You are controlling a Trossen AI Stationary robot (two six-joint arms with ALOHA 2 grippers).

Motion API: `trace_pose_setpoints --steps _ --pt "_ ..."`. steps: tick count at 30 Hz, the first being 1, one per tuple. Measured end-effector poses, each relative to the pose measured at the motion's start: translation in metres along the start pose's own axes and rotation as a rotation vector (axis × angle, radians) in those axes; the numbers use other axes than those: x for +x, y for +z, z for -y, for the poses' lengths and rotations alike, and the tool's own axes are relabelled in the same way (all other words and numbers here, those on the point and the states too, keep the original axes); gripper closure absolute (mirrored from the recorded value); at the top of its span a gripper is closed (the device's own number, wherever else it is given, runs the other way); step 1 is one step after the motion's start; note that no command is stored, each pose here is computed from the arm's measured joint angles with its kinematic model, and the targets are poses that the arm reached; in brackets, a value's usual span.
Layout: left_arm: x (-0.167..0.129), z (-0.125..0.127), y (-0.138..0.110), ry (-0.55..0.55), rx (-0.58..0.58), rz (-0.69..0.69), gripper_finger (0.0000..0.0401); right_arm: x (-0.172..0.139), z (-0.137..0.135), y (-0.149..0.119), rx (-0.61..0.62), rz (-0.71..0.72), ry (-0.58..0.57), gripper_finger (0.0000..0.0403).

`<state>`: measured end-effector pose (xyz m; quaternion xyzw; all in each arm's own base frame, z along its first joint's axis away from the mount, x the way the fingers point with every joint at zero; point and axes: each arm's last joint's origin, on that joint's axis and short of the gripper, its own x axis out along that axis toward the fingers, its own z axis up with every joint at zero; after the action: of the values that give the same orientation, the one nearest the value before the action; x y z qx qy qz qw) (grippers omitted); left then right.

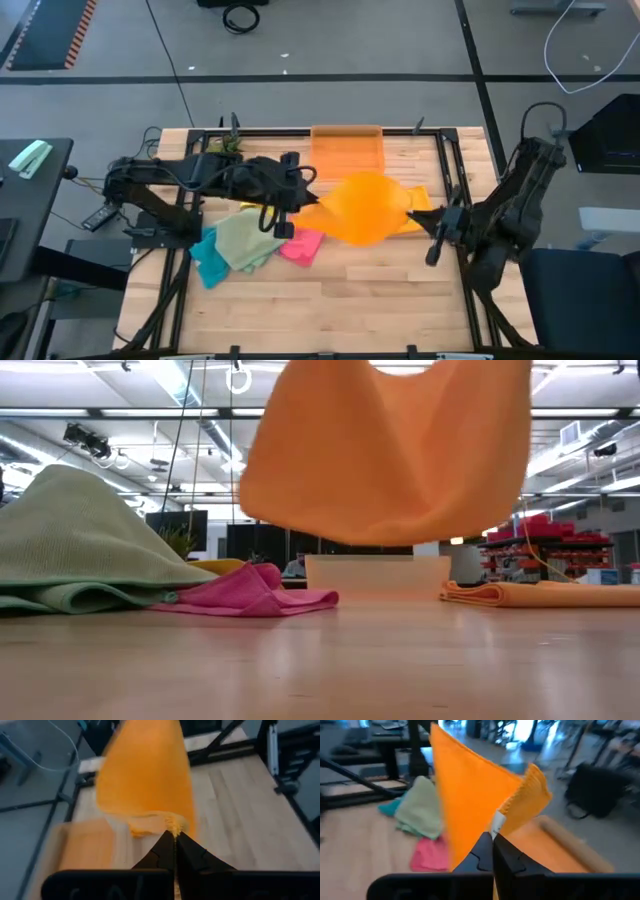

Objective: Fold microfiber towels
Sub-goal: Fold the left orange microfiber cloth

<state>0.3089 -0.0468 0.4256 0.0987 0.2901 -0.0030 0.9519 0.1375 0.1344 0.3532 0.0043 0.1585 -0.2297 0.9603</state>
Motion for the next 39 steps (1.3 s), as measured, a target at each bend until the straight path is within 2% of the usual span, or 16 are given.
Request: trace_pose_setpoints --steps 2,4,6,9,12,14,17,20,22,27,30,36,39 --pt "0.006 0.016 -0.008 -0.047 -0.004 -0.045 0.0394 -0.001 -0.007 0.001 0.019 -0.066 0.093 0.0403" --pt "0.02 0.041 -0.023 -0.1 -0.008 -0.105 0.0395 -0.001 -0.024 -0.007 0.052 -0.157 0.231 0.0403" --pt "0.036 0.074 -0.048 -0.161 0.009 -0.171 0.0394 -0.002 -0.051 -0.023 0.08 -0.25 0.379 0.0403" --pt "0.06 0.124 -0.095 -0.247 0.041 -0.158 0.0391 -0.003 -0.096 -0.066 0.07 -0.364 0.545 0.0403" --pt "0.082 0.162 -0.151 -0.323 0.003 -0.098 0.0394 0.004 -0.132 -0.118 0.058 -0.403 0.575 0.0403" --pt "0.091 0.174 -0.186 -0.351 -0.056 -0.069 0.0395 0.015 -0.148 -0.153 0.072 -0.457 0.559 0.0403" --pt "0.101 0.177 -0.221 -0.349 -0.196 -0.066 0.0392 0.031 -0.165 -0.191 0.142 -0.55 0.548 0.0403" --pt "0.104 0.172 -0.244 -0.316 -0.301 -0.138 0.0389 0.043 -0.176 -0.211 0.197 -0.644 0.548 0.0403" --pt "0.104 0.168 -0.253 -0.292 -0.334 -0.171 0.039 0.051 -0.18 -0.214 0.23 -0.687 0.526 0.0398" --pt "0.106 0.16 -0.263 -0.214 -0.304 -0.27 0.0392 0.061 -0.177 -0.204 0.257 -0.704 0.51 0.0368" --pt "0.105 0.157 -0.265 -0.18 -0.287 -0.32 0.0389 0.059 -0.174 -0.188 0.277 -0.687 0.534 0.0347" --pt "0.104 0.162 -0.255 -0.201 -0.26 -0.298 0.0394 0.039 -0.155 -0.151 0.25 -0.652 0.592 0.0309" --pt "0.104 0.164 -0.252 -0.205 -0.252 -0.298 0.0371 0.037 -0.137 -0.143 0.168 -0.591 0.482 0.0298"
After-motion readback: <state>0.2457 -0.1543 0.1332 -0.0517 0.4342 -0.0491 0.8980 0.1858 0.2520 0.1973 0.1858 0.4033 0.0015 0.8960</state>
